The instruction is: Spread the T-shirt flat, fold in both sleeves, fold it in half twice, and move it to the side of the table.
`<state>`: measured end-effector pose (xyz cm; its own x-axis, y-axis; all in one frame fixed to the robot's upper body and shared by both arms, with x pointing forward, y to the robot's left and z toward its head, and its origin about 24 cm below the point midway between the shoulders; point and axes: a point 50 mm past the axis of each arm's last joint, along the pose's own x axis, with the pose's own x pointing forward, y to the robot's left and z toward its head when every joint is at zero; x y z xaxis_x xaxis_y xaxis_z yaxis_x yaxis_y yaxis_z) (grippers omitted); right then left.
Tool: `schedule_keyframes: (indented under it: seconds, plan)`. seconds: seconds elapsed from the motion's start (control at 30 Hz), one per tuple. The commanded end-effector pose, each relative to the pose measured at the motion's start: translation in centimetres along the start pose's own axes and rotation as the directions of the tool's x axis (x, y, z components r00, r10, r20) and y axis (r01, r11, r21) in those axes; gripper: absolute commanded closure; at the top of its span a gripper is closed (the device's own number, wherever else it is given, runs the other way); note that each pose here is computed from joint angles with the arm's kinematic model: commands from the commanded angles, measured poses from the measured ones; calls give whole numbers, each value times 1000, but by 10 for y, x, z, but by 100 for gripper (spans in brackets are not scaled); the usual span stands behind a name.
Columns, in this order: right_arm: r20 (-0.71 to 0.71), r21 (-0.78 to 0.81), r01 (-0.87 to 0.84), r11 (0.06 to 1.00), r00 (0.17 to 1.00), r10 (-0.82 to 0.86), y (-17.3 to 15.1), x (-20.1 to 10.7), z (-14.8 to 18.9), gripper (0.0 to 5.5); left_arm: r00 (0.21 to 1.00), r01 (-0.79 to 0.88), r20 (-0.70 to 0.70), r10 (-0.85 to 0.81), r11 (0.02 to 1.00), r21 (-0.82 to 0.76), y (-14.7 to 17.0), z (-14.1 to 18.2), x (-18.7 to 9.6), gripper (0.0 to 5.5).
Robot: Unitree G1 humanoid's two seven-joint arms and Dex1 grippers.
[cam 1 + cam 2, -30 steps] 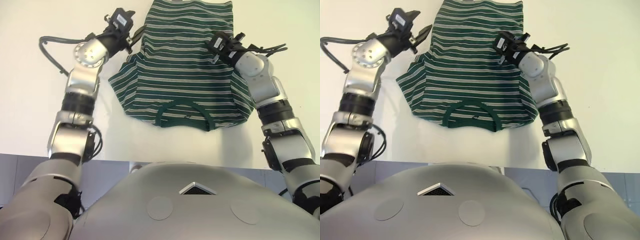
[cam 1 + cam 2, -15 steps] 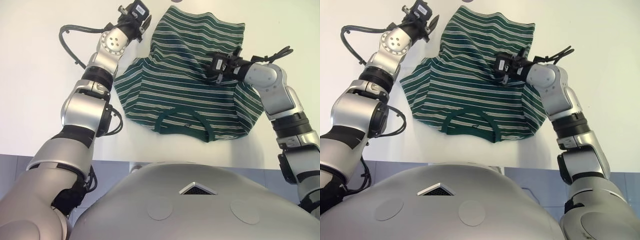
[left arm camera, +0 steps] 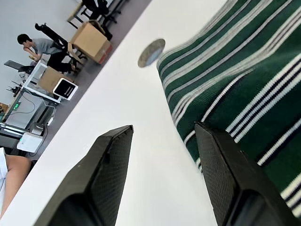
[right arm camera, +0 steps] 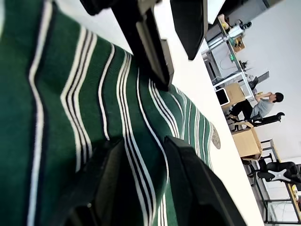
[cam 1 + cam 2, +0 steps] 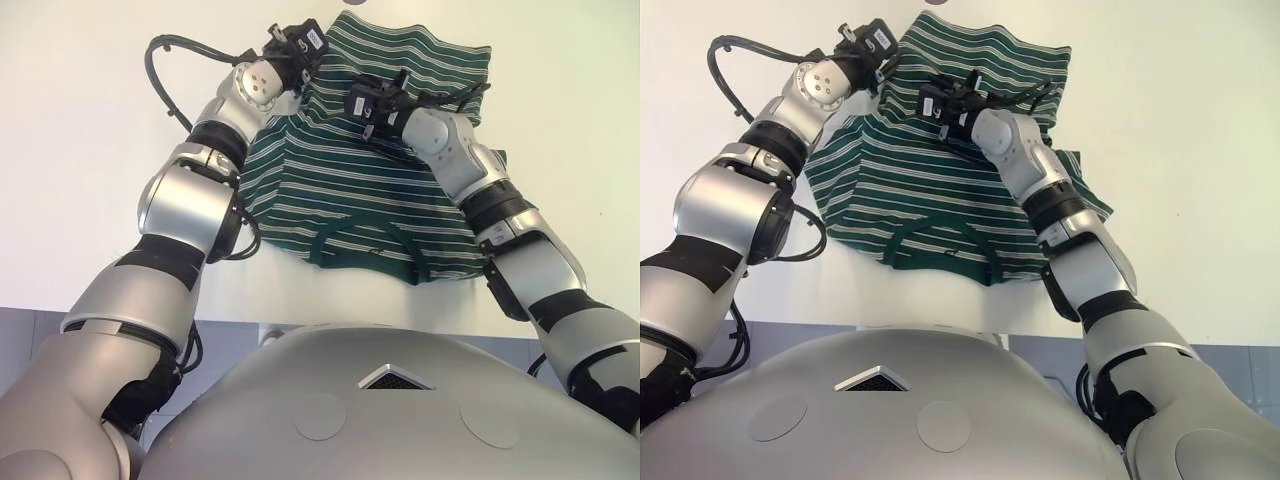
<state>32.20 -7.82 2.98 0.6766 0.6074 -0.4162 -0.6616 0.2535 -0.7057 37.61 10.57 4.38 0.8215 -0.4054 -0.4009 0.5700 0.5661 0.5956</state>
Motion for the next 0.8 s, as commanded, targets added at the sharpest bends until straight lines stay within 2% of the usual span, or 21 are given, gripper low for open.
schedule_keyframes:
  seconds: [0.03, 0.1, 0.23, 0.33, 0.4, 0.43, 0.53, 0.57, 0.63, 0.73, 0.8]
  plan:
    - [-93, 18, -199, 980, 975, 200, 38, -10, -26, 387, 992, 28, -127, -25, 999, 22, -6, -29, -7, 311]
    - [-102, 20, -212, 977, 972, 213, 38, -11, -29, 387, 986, 36, -165, -31, 999, 28, -7, -40, -11, 311]
    - [-133, 58, -233, 971, 962, 239, 43, -20, -39, 387, 928, -27, -371, 44, 998, 51, 23, -98, -46, 311]
    - [-152, 87, -240, 967, 956, 251, 45, -27, -47, 387, 880, -175, -444, 168, 984, 26, 60, -118, -71, 311]
    - [-165, 103, -235, 967, 954, 249, 44, -30, -51, 387, 862, -295, -448, 237, 953, -63, 82, -120, -83, 311]
    - [-170, 109, -232, 967, 954, 248, 44, -31, -53, 387, 863, -351, -432, 263, 926, -138, 91, -117, -85, 311]
    - [-172, 123, -219, 968, 956, 238, 43, -30, -54, 387, 870, -487, -333, 365, 744, -457, 117, -98, -86, 311]
    - [-167, 120, -218, 969, 957, 236, 43, -29, -52, 387, 878, -478, -293, 378, 708, -520, 120, -91, -83, 311]
    - [-122, 113, -220, 969, 965, 233, 40, -27, -43, 387, 909, -406, -184, 373, 699, -589, 117, -72, -71, 311]
    - [174, 136, -241, 961, 961, 217, 29, -24, 9, 387, 939, -257, -2, 345, 697, -670, 100, -37, -46, 311]
    - [285, 163, -201, 966, 947, 148, 15, -23, 33, 387, 940, -194, 74, 334, 697, -690, 93, -23, -39, 311]
